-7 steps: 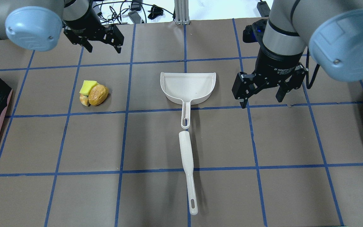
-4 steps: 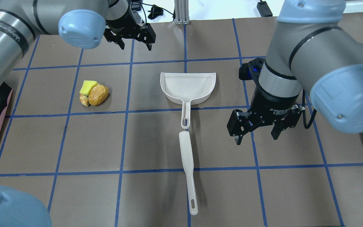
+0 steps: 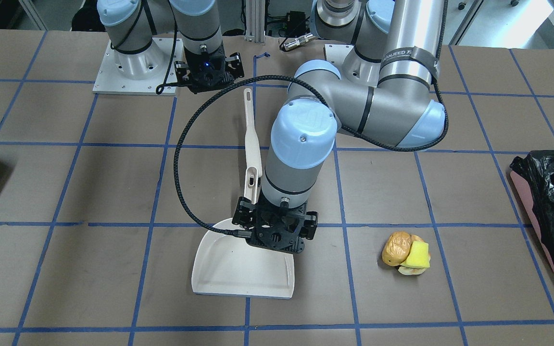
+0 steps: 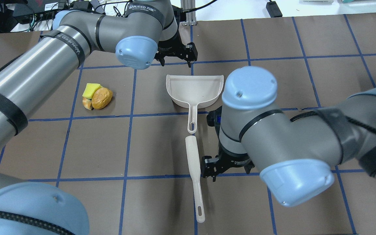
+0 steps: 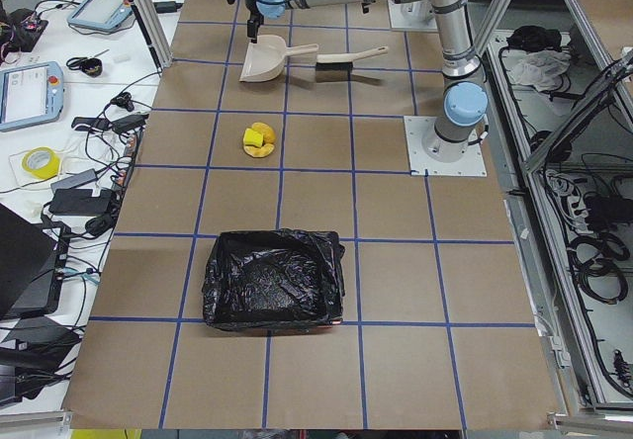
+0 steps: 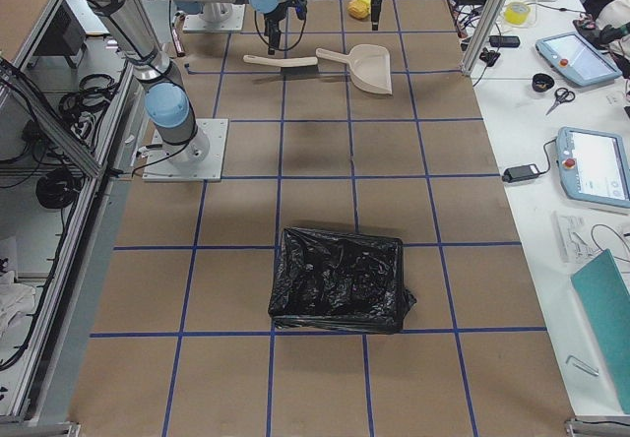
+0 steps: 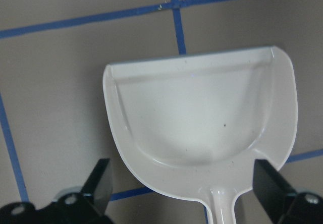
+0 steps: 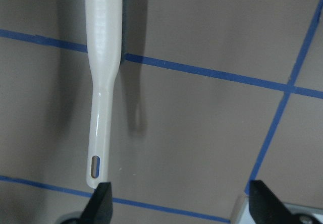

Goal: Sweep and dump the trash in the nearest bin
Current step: 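Reach the left gripper to the dustpan handle while the right reaches the brush handle, then grasp the dustpan with the left gripper while the right grasps the white brush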

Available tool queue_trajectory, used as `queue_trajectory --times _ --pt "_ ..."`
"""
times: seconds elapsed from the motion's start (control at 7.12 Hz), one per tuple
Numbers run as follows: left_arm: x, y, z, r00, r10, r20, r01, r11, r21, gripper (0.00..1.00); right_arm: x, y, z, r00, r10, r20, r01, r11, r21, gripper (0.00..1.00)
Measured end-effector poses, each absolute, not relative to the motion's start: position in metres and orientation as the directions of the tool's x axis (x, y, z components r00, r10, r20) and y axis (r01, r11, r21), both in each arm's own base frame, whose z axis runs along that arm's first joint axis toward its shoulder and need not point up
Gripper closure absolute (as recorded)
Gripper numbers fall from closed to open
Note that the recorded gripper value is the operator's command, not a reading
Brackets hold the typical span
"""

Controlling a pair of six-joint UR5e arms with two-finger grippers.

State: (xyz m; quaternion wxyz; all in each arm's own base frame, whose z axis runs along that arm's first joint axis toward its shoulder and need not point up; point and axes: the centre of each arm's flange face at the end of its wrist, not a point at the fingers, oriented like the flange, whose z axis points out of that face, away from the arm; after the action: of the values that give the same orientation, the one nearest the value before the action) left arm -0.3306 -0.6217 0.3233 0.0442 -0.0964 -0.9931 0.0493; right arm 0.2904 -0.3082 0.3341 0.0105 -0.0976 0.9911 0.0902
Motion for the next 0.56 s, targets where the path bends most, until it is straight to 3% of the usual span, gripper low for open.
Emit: queue_trajectory --times 0.56 --pt "-0.373 -0.573 0.249 -0.960 0.267 0.080 0.274 0.957 0.091 0.00 0.332 -0.293 0.263 -0.978 -0.204 -0.043 -0.208 0.968 0.138 0.09"
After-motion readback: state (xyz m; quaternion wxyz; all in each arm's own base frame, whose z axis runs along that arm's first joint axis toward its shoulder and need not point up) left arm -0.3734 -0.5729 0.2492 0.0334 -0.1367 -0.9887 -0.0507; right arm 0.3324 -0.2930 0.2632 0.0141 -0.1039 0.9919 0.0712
